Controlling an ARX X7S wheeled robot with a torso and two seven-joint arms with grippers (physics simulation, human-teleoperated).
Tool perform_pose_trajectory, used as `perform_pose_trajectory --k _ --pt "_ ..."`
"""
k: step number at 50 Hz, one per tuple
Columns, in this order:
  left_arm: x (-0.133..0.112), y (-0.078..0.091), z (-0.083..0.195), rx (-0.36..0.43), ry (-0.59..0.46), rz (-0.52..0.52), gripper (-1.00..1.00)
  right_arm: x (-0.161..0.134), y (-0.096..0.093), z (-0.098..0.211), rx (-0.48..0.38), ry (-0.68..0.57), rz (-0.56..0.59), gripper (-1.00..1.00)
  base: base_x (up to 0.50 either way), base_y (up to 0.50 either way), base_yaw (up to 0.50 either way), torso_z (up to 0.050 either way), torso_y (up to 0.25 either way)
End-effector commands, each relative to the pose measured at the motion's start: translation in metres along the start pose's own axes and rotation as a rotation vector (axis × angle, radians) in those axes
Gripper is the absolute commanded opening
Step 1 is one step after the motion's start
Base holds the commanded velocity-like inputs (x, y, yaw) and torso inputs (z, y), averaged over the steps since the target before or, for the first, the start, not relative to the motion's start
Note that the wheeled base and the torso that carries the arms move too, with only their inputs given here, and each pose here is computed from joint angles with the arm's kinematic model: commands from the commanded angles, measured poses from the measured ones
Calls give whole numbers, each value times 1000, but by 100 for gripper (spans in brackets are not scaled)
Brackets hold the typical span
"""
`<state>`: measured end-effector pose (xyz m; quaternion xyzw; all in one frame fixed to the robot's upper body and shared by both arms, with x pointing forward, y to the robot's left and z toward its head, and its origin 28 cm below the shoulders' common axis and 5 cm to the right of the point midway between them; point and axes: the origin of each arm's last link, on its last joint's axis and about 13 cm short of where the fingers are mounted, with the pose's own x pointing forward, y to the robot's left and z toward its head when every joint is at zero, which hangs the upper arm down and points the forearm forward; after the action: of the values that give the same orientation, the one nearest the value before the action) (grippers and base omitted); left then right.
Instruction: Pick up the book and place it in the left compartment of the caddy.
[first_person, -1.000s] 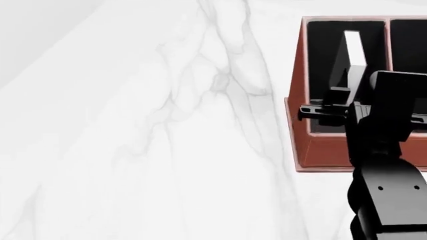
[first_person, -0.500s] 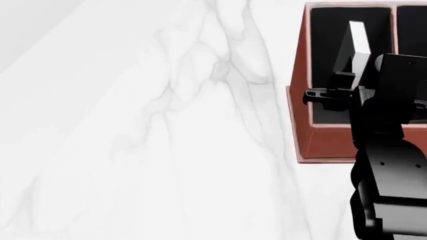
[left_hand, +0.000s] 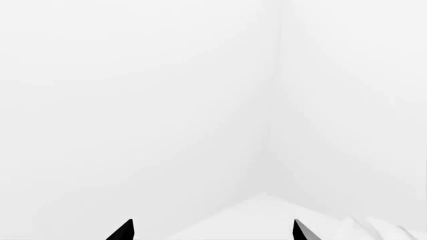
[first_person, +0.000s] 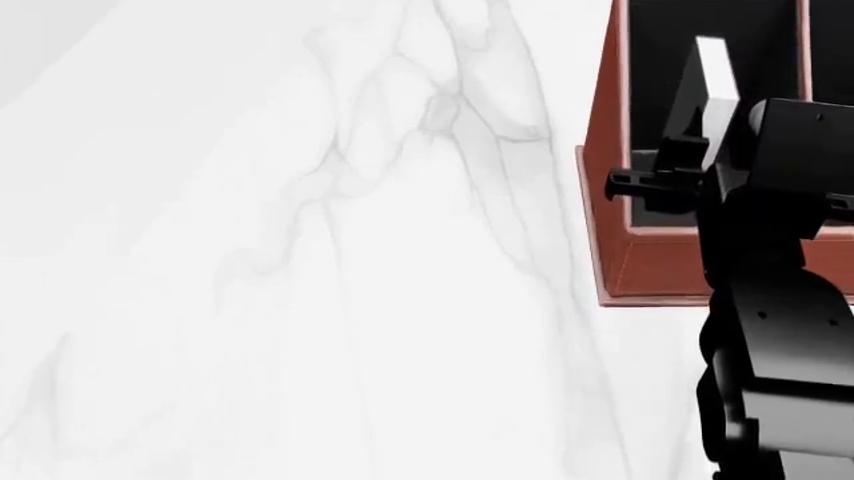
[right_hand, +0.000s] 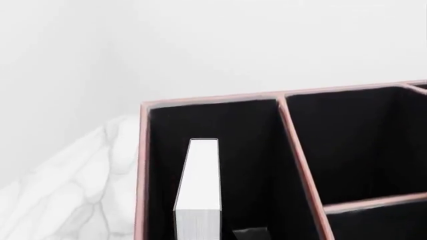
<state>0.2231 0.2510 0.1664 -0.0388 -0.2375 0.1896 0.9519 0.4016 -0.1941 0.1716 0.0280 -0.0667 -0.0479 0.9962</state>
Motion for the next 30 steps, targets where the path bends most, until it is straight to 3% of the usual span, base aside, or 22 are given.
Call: perform_pose_trajectory --k 1,12,30 --pt "-6 2 5 -34 16 -40 100 4 13 10 -20 -65 43 -100 0 0 0 0 0" --pt "-7 3 6 -41 15 -42 100 19 13 -1 -10 -24 34 -100 0 0 0 0 1" --pt "-8 4 6 -45 14 -40 100 17 15 -7 2 14 27 -100 0 0 0 0 2"
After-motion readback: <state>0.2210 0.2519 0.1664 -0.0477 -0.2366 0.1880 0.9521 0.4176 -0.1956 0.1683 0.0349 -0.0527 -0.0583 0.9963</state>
